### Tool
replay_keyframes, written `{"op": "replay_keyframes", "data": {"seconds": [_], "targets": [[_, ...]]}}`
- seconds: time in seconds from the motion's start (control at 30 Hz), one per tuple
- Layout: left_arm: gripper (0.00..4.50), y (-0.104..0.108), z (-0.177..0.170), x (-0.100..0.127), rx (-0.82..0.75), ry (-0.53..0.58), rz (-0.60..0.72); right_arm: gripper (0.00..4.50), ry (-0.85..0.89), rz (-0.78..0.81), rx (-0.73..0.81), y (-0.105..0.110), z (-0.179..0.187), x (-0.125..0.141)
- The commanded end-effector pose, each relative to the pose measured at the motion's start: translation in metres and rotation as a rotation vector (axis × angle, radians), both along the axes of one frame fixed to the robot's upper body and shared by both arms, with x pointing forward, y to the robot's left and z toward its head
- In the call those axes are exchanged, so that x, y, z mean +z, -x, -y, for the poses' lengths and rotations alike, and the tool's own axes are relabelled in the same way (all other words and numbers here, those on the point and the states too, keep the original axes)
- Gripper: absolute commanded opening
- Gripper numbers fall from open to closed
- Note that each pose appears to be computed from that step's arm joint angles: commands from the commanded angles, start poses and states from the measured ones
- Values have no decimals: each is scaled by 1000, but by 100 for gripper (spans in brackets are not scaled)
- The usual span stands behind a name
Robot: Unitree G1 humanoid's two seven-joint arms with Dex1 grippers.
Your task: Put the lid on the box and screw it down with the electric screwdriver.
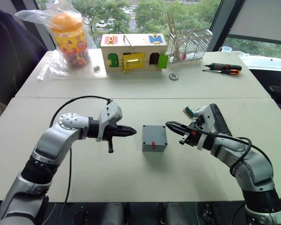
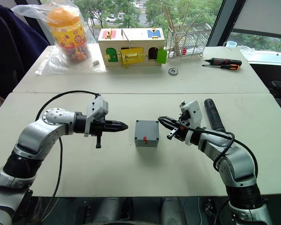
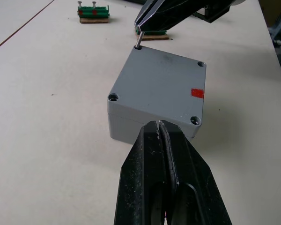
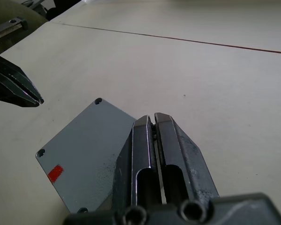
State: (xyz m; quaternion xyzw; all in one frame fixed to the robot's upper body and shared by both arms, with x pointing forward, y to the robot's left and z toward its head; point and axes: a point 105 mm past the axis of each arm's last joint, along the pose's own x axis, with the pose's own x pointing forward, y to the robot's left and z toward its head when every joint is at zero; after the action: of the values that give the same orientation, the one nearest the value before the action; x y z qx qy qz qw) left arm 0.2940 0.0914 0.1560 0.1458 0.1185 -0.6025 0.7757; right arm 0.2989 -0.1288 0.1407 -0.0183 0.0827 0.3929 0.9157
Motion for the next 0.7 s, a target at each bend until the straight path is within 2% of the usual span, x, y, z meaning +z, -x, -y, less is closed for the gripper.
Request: {"op": "replay_keyframes", "data": {"seconds": [0.03, 0.37, 0.47, 0.63, 0.7], "targets": [[0, 0, 4, 8, -23, 5, 38, 6, 6, 43, 28, 2, -7, 8], [0, 0, 4, 7, -15, 9, 41, 6, 33, 40, 38, -5, -10, 5], [0, 0, 4, 7, -13, 11, 41, 88, 36, 50, 44, -6, -12, 8], [0, 0, 4, 7, -10, 19, 43, 340, 32, 67, 23, -7, -5, 17], [0, -1, 5, 12, -6, 45, 44, 340, -7, 82, -45, -9, 8, 31]]}}
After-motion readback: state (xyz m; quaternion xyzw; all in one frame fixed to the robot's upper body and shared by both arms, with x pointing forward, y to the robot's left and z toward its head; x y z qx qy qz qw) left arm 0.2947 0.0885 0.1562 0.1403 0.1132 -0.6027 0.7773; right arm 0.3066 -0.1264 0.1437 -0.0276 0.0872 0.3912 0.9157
